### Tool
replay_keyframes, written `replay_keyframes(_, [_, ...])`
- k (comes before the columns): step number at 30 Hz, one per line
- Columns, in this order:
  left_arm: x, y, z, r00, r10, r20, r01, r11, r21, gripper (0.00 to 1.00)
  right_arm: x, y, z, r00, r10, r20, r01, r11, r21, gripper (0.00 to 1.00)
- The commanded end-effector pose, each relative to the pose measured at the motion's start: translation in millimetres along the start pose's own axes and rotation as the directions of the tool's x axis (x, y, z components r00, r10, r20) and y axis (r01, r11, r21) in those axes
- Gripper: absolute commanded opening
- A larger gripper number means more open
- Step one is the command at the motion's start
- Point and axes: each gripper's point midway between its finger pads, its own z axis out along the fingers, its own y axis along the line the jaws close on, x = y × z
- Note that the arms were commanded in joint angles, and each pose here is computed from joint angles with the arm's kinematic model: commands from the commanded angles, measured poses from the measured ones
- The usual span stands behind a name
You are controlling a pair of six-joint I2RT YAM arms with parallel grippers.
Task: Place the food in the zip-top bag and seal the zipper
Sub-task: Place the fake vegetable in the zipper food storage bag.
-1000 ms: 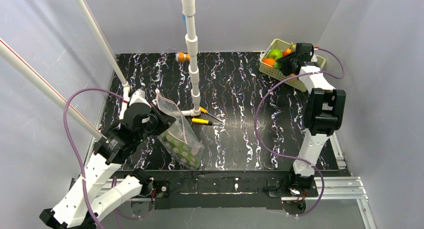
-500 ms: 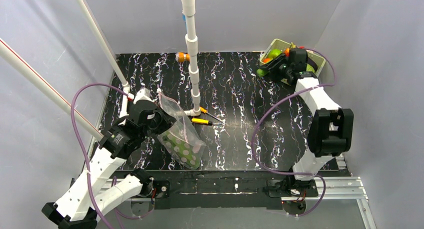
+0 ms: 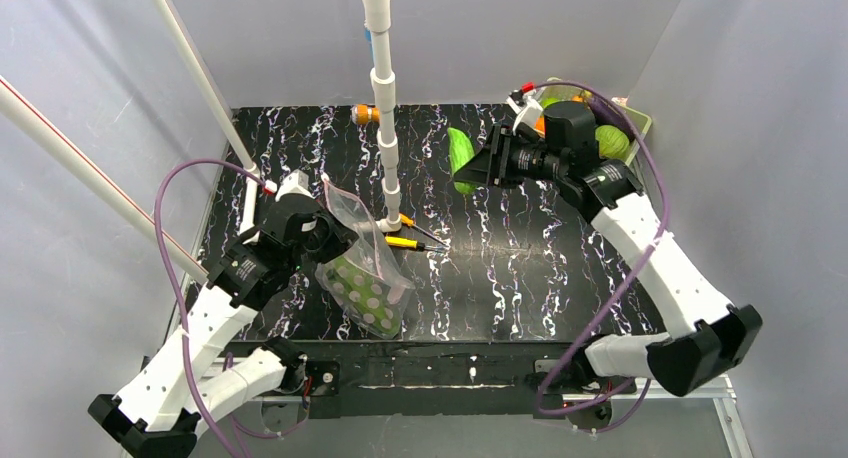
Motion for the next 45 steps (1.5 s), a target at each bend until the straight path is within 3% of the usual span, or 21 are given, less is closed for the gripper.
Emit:
replay_keyframes(1, [-13, -19, -14, 0.999, -0.013, 0.031, 0.011, 0.997, 0.072, 0.00, 18, 71, -20, 0.988, -0.150, -0.045, 0.140, 0.976, -0.165, 0.01])
replay_keyframes(8, [-15, -33, -22, 0.999, -0.044, 0.023, 0.040, 0.990, 0.137, 0.00, 43, 163, -17, 0.993, -0.112, -0.036, 0.091, 0.925, -0.369, 0.01])
replay_keyframes(12, [-11, -34, -20, 0.999, -0.052, 0.005, 0.050, 0.988, 0.146, 0.00, 53, 182, 3, 0.997, -0.030, -0.067, 0.003, 0.928, -0.373, 0.01])
replay_keyframes(18, [-10, -29, -23, 0.998, -0.060, 0.022, 0.056, 0.986, 0.159, 0.00, 81, 174, 38, 0.986, 0.068, -0.150, -0.101, 0.968, -0.231, 0.01])
replay_keyframes(22, [-8, -28, -23, 0.998, -0.061, 0.019, 0.057, 0.985, 0.165, 0.00, 86, 173, 49, 0.987, 0.043, -0.156, -0.071, 0.981, -0.179, 0.01])
replay_keyframes(31, [-9, -21, -35, 0.998, -0.053, 0.042, 0.046, 0.985, 0.165, 0.00, 81, 190, 44, 0.981, -0.186, -0.060, 0.180, 0.979, -0.093, 0.08])
replay_keyframes(35, [-10, -20, -37, 0.997, -0.059, 0.052, 0.050, 0.984, 0.168, 0.00, 93, 190, 49, 0.984, -0.151, -0.094, 0.143, 0.986, -0.091, 0.10])
replay_keyframes(39, [-11, -21, -40, 0.997, -0.060, 0.052, 0.050, 0.983, 0.176, 0.00, 114, 180, 64, 0.981, -0.116, -0.156, 0.106, 0.992, -0.071, 0.20])
replay_keyframes(45, [-10, -22, -40, 0.997, -0.067, 0.048, 0.057, 0.982, 0.180, 0.00, 118, 160, 73, 0.962, -0.195, -0.189, 0.204, 0.979, 0.027, 0.28])
